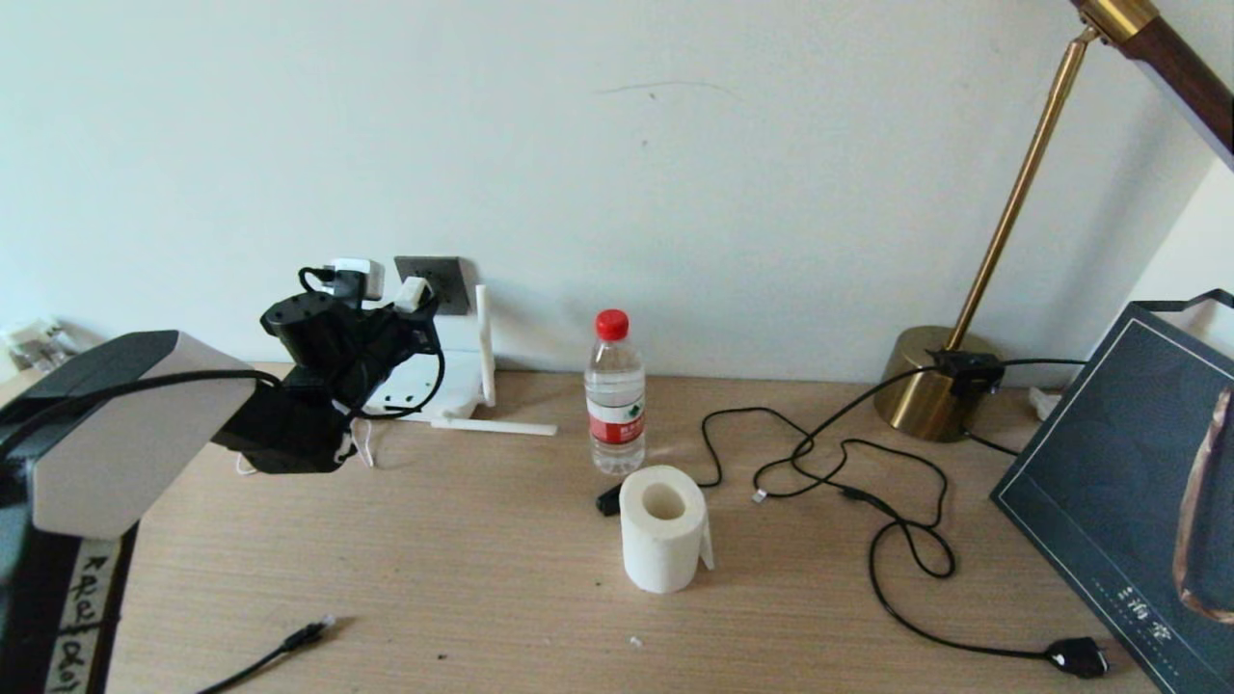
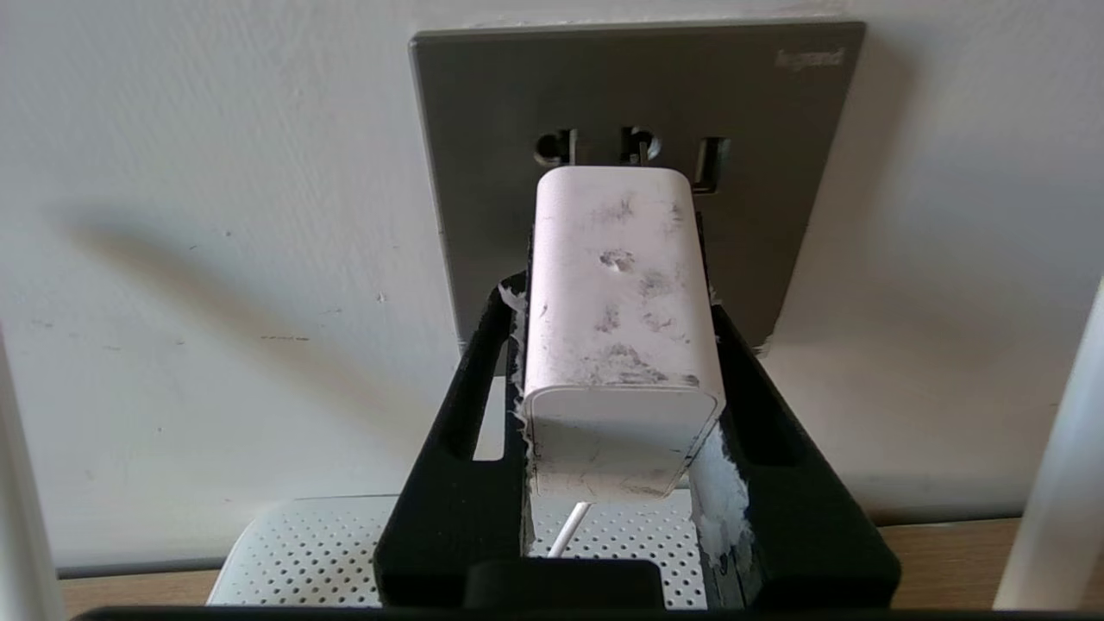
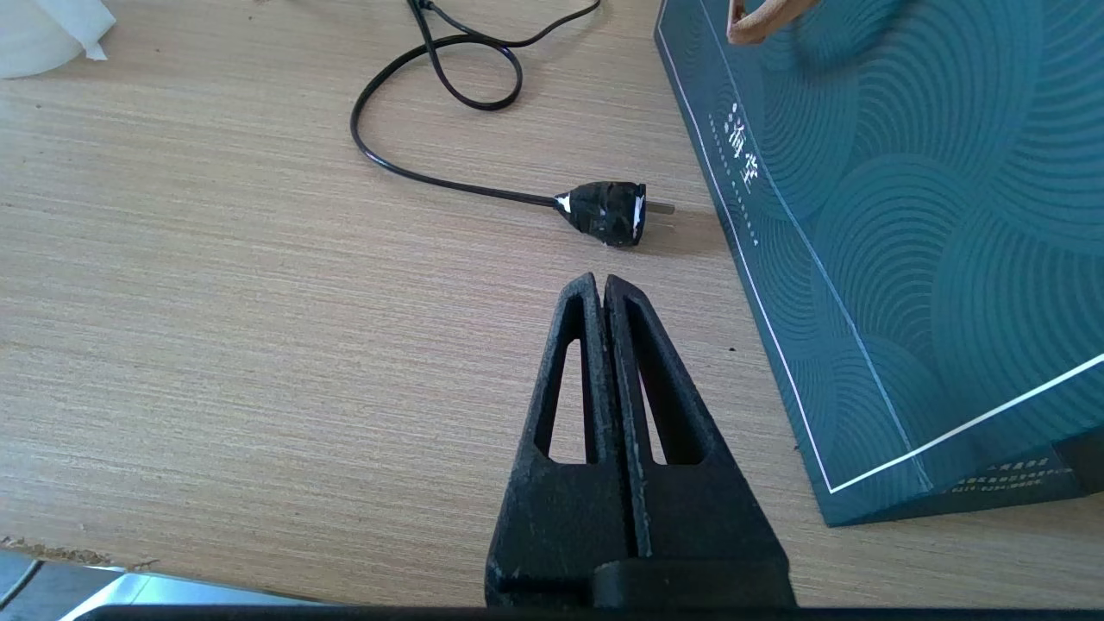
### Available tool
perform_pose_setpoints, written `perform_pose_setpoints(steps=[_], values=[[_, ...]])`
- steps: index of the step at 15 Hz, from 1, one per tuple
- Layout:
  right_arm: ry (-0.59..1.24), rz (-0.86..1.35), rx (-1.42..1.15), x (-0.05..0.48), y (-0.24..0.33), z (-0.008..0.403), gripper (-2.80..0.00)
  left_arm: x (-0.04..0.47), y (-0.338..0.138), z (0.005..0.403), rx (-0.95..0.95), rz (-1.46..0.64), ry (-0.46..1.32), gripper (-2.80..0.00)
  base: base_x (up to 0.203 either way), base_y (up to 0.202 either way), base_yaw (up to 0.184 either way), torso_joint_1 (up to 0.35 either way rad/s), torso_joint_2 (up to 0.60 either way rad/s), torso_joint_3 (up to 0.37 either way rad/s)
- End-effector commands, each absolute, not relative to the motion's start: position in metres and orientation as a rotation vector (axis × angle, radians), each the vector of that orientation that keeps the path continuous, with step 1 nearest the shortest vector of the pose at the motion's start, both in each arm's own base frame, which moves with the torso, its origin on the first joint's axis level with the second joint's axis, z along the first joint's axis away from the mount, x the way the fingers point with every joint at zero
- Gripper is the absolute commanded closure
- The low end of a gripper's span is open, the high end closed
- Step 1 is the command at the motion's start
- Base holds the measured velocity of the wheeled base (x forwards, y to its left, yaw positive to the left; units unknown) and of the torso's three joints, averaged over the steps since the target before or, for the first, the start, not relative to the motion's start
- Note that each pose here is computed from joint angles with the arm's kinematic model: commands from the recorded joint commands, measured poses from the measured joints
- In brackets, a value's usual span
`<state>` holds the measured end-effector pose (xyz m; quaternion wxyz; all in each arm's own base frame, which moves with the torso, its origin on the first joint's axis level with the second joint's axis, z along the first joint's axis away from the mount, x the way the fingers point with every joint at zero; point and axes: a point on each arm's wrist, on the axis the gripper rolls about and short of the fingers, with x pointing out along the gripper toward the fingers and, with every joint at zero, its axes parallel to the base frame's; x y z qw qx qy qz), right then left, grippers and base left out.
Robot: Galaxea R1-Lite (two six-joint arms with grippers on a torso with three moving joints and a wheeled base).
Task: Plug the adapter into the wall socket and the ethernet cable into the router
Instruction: Plug plug into socket
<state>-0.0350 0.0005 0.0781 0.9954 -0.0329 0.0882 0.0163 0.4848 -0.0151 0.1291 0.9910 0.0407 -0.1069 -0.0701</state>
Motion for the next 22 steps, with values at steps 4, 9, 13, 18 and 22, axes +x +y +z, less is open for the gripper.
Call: perform_pose_setpoints(steps=[4, 9, 13, 18, 22], values=[[0.178, 0.034, -0.067, -0.0350, 0.0005, 0.0780, 0.00, 0.4848, -0.0147, 0.1277, 0.082, -0.141, -0.217, 0.00, 0.000, 0.000, 0.000, 0.000, 0.00, 0.000], [0.178, 0.034, -0.067, -0.0350, 0.0005, 0.0780, 0.00, 0.4851, -0.0147, 0.1284, 0.082, -0.140, -0.218, 0.00, 0.000, 0.000, 0.000, 0.000, 0.00, 0.000], [0.178, 0.034, -0.067, -0.0350, 0.0005, 0.0780, 0.00, 0.4852, -0.0147, 0.1296, 0.082, -0.140, -0.221, 0.00, 0.000, 0.000, 0.000, 0.000, 0.00, 0.000], [0.178, 0.032, -0.067, -0.0350, 0.0005, 0.0780, 0.00, 0.4854, -0.0147, 0.1303, 0.082, -0.140, -0.221, 0.00, 0.000, 0.000, 0.000, 0.000, 0.00, 0.000], [0.178, 0.034, -0.067, -0.0350, 0.0005, 0.0780, 0.00, 0.4854, -0.0147, 0.1303, 0.082, -0.140, -0.221, 0.00, 0.000, 0.000, 0.000, 0.000, 0.00, 0.000]])
